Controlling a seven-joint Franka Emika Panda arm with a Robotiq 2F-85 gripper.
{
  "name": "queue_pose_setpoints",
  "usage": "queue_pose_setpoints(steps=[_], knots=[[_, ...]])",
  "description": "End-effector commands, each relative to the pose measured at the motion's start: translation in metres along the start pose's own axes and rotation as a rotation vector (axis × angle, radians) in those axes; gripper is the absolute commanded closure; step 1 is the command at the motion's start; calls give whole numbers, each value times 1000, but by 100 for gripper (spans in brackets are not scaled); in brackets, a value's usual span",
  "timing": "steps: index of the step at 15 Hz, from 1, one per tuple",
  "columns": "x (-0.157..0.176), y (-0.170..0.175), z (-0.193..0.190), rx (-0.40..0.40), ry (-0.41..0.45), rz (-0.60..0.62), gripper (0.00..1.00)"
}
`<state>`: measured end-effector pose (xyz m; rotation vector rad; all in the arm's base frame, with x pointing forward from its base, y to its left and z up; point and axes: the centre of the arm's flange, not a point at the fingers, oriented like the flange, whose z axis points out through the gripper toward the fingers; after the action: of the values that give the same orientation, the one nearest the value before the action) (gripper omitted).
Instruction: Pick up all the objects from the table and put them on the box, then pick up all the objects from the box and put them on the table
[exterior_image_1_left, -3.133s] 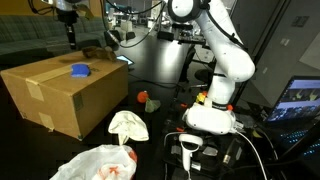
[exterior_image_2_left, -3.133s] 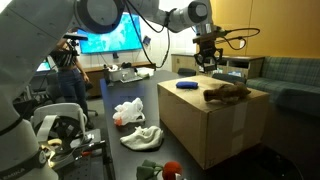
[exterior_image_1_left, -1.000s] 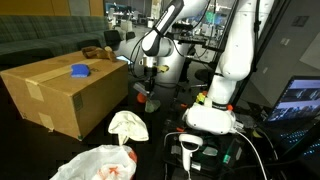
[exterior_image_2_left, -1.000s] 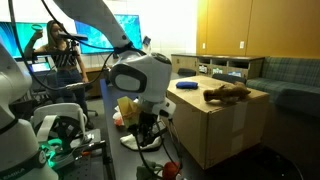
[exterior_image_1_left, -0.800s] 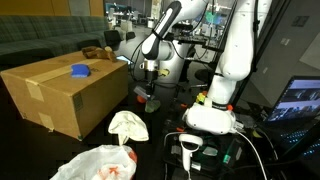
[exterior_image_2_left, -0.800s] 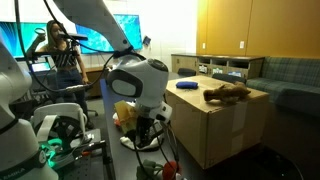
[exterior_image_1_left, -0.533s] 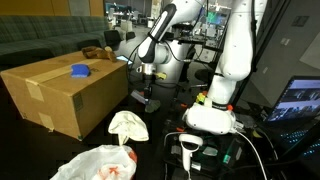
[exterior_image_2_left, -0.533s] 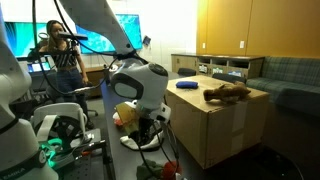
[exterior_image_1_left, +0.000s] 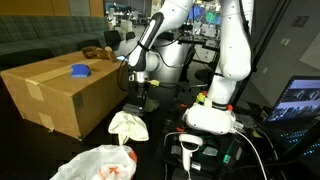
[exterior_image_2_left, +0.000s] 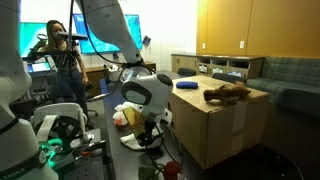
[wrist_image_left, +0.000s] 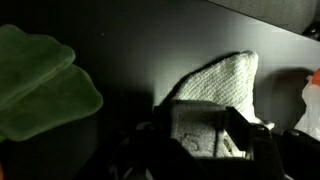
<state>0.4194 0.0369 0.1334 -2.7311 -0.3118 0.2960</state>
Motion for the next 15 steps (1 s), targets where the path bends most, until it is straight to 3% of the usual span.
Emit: queue_pose_setpoints(steps=[1,7,15], knots=[[11,-1,14,5,3,59,3],[19,-11,15,-8,11,64,0],[44,-57,1,-109,37,8,0]])
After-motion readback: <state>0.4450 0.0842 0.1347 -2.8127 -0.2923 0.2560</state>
